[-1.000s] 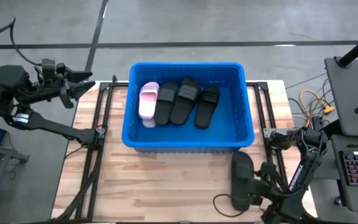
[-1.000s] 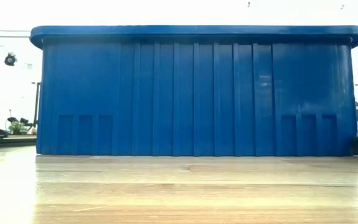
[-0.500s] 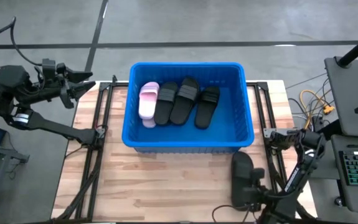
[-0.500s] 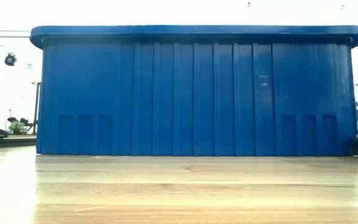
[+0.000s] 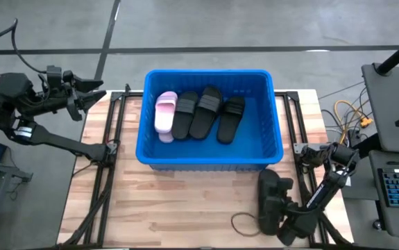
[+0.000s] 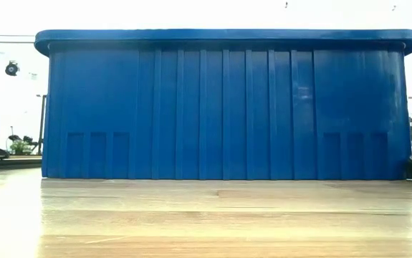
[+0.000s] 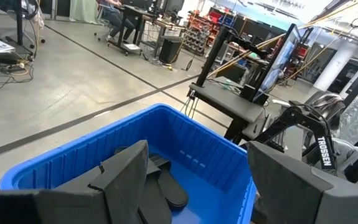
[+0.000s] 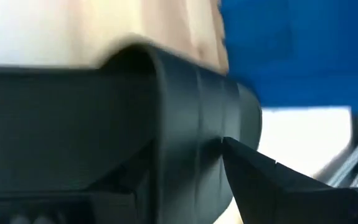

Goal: Pick and place slides into bin
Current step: Put the black slipper into the blue bin

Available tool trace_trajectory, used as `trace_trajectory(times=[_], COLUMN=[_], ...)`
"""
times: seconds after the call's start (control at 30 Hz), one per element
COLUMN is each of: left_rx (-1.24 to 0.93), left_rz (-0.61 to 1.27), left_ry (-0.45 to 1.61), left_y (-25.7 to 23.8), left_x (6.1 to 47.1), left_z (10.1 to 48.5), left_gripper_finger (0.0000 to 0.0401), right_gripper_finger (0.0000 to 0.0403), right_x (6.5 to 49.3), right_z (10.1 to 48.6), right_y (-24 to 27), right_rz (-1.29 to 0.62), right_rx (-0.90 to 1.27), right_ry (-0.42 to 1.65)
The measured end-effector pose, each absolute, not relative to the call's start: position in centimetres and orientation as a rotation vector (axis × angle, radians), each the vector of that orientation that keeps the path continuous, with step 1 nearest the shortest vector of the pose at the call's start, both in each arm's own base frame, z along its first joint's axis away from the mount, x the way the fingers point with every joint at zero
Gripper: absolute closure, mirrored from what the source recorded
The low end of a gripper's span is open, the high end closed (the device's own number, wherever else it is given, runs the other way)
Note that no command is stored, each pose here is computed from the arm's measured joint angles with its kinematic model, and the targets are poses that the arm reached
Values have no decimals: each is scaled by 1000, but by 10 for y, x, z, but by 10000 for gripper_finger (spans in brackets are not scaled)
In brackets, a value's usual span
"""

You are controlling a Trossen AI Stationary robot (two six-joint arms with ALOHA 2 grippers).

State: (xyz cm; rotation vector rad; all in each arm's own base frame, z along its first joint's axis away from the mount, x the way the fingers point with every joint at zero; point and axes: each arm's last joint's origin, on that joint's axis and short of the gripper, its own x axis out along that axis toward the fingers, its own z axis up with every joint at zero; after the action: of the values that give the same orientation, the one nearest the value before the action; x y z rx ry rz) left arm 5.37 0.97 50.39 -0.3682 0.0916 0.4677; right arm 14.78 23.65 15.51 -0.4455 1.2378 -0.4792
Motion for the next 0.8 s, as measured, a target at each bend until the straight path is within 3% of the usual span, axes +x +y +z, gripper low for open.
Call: trace_trajectory(times=[0.2, 0.4, 0.63, 0.8], left_rx=[-362, -364, -373, -370], left_rz=[467, 466, 462, 462], left_ry=[93, 85, 64, 65], left_y=[10, 10, 10, 10], left_x=[54, 51, 49, 49], left_z=[504, 504, 506, 506], left_gripper_finger=[141, 141, 141, 141], right_gripper_finger=[275, 381, 391, 393], right_x=[147, 161, 201, 225], right_z=[141, 168, 259, 344], right_y=[217, 231, 233, 193], right_rz=[-672, -549, -362, -440], right_rx=[-258, -179, -21, 39], right_ry=[1390, 1374, 1081, 695])
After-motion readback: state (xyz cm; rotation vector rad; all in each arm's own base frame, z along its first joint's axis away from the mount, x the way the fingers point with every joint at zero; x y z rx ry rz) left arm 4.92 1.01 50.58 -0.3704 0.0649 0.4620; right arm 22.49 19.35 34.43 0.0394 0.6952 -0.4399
